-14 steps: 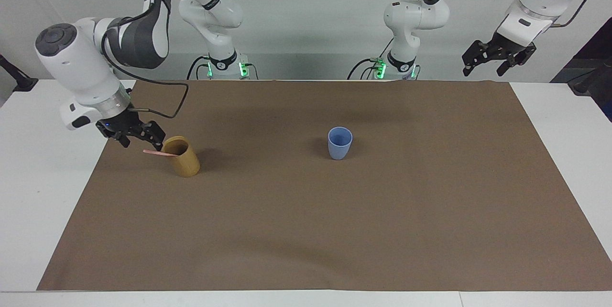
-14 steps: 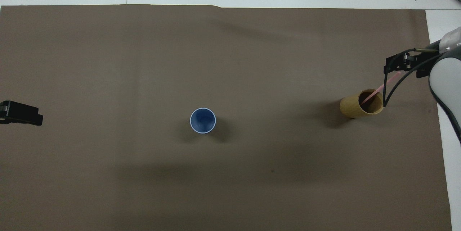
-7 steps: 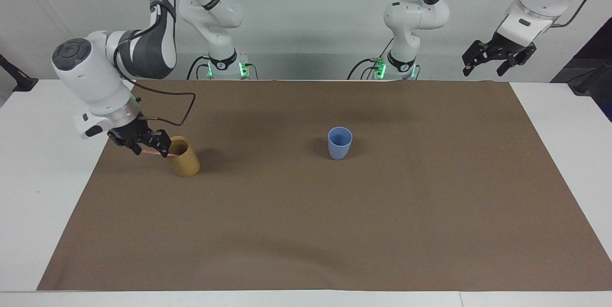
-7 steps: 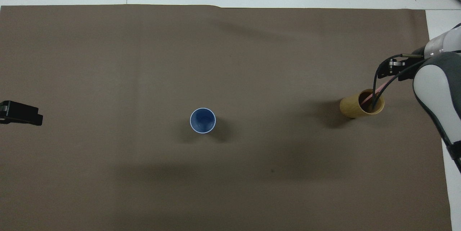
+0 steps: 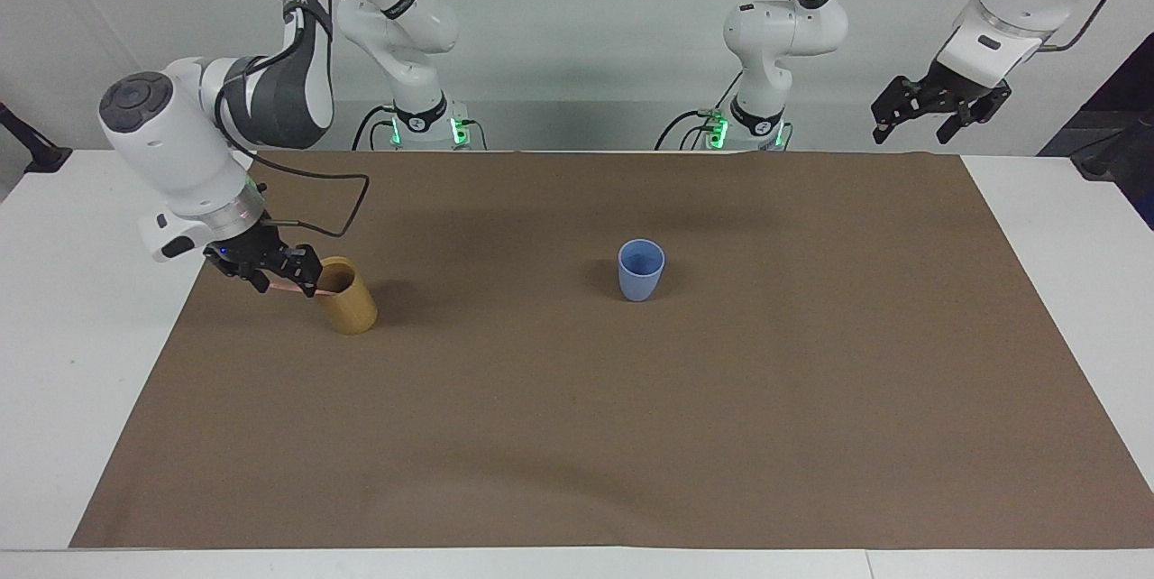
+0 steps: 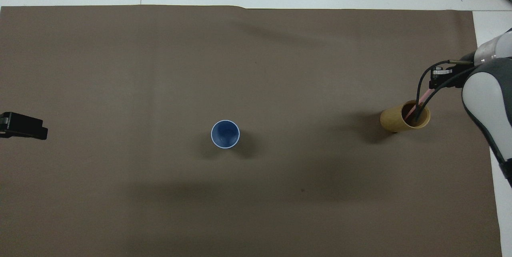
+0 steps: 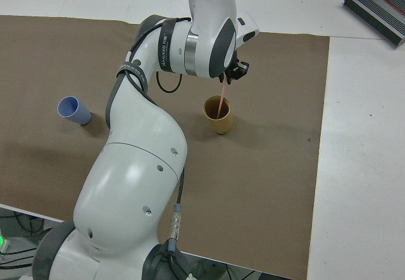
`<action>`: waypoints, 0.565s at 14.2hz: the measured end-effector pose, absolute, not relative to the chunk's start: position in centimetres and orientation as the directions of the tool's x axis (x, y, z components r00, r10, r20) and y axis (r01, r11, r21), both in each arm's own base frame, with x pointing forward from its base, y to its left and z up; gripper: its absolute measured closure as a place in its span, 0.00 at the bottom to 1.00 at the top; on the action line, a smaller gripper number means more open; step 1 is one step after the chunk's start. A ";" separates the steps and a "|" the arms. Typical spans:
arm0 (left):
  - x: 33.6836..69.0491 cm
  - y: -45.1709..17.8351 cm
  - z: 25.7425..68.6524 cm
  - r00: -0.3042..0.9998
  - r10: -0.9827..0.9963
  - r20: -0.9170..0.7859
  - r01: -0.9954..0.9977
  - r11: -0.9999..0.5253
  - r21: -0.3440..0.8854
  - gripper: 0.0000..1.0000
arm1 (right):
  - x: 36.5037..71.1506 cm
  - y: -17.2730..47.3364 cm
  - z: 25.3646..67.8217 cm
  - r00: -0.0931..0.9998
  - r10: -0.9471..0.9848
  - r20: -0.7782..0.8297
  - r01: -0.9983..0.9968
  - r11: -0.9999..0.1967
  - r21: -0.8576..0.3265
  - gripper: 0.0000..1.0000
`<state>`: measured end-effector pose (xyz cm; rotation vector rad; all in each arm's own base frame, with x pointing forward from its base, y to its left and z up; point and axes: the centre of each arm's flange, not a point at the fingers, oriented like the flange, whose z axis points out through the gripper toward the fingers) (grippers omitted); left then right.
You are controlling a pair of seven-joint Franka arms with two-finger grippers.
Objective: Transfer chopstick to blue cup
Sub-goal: 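Lift the pink stick out of the tan cup with the right gripper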
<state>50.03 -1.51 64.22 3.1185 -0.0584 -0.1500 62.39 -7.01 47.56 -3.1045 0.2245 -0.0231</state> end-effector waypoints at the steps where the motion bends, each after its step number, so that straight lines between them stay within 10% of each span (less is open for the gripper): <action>1: 50.0 -1.5 64.2 0.995 -0.038 -0.096 -0.036 -0.999 0.021 0.00 | 62.4 -7.1 47.7 0.988 -0.151 0.014 -0.151 -0.988 -0.043 0.92; 8: 50.0 -1.5 64.2 0.995 -0.038 -0.096 -0.036 -0.999 0.021 0.00 | 58.8 -5.7 57.7 0.980 -0.149 0.135 -0.144 -0.989 -0.042 0.92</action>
